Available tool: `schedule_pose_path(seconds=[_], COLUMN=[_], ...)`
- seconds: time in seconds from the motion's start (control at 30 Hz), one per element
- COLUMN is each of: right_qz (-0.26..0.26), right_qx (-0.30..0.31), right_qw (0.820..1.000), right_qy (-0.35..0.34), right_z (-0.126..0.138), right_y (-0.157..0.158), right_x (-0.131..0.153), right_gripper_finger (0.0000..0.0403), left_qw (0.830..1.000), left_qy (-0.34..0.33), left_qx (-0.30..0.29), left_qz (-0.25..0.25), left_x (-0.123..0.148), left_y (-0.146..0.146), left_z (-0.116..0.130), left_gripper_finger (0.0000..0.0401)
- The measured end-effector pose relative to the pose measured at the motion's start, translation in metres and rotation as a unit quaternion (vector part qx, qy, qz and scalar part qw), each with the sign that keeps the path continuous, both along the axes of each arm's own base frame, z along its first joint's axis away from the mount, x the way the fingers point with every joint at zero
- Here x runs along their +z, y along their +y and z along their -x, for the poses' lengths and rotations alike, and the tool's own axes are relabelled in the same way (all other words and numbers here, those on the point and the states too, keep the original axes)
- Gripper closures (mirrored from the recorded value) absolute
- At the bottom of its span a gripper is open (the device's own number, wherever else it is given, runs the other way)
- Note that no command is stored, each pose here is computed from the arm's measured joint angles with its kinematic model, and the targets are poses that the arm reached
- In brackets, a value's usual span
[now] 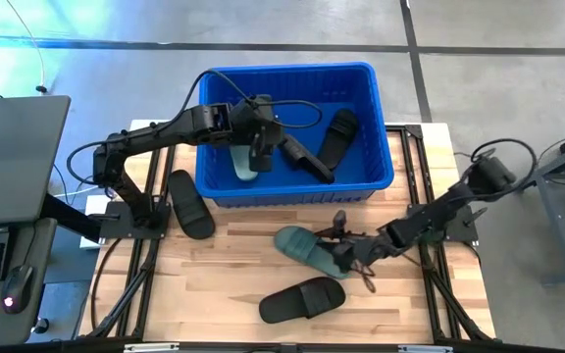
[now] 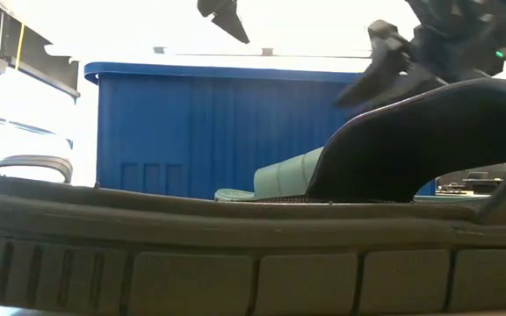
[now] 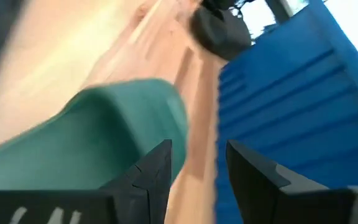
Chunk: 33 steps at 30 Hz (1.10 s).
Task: Pick and place slides into bin
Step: Put the green slipper into the blue bin
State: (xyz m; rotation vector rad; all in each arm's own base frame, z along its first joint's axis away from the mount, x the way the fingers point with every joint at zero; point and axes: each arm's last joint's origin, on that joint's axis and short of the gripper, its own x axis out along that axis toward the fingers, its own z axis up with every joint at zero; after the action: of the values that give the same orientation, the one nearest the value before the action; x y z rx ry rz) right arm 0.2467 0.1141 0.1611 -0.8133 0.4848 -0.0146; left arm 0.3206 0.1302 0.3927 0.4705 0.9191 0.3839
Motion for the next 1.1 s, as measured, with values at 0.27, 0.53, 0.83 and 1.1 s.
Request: schedule_pose_path(seconds=[0.27, 0.53, 0.83, 1.1], right_qz=[0.016, 0.049, 0.032, -0.028], right_qx=[0.031, -0.014, -0.038, -0.062], right_qw=[0.990, 0.982, 0.976, 0.977], right_qy=[0.136, 0.180, 0.212, 0.204], right_z=[-0.030, -0.050, -0.063, -0.064], right_y=[0.020, 0.021, 0.000, -0.003], right_x=[-0.005, -0.001, -0.015, -0.014], right_gripper_finger=[0.0263, 0.0263, 0.0267, 0.0341], left_qw=[0.999, 0.997, 0.996, 0.982], left_qy=[0.038, 0.058, 0.057, 0.135], left_qx=[0.002, 0.014, -0.049, -0.094], left_qz=[0.015, 0.044, 0.052, 0.091], left_x=[-0.005, -0.010, -0.001, -0.001], left_y=[-0.001, -0.007, -0.045, -0.102], left_z=[0.005, 0.009, 0.010, 0.030], left_gripper_finger=[0.0245, 0.0245, 0.0245, 0.0245])
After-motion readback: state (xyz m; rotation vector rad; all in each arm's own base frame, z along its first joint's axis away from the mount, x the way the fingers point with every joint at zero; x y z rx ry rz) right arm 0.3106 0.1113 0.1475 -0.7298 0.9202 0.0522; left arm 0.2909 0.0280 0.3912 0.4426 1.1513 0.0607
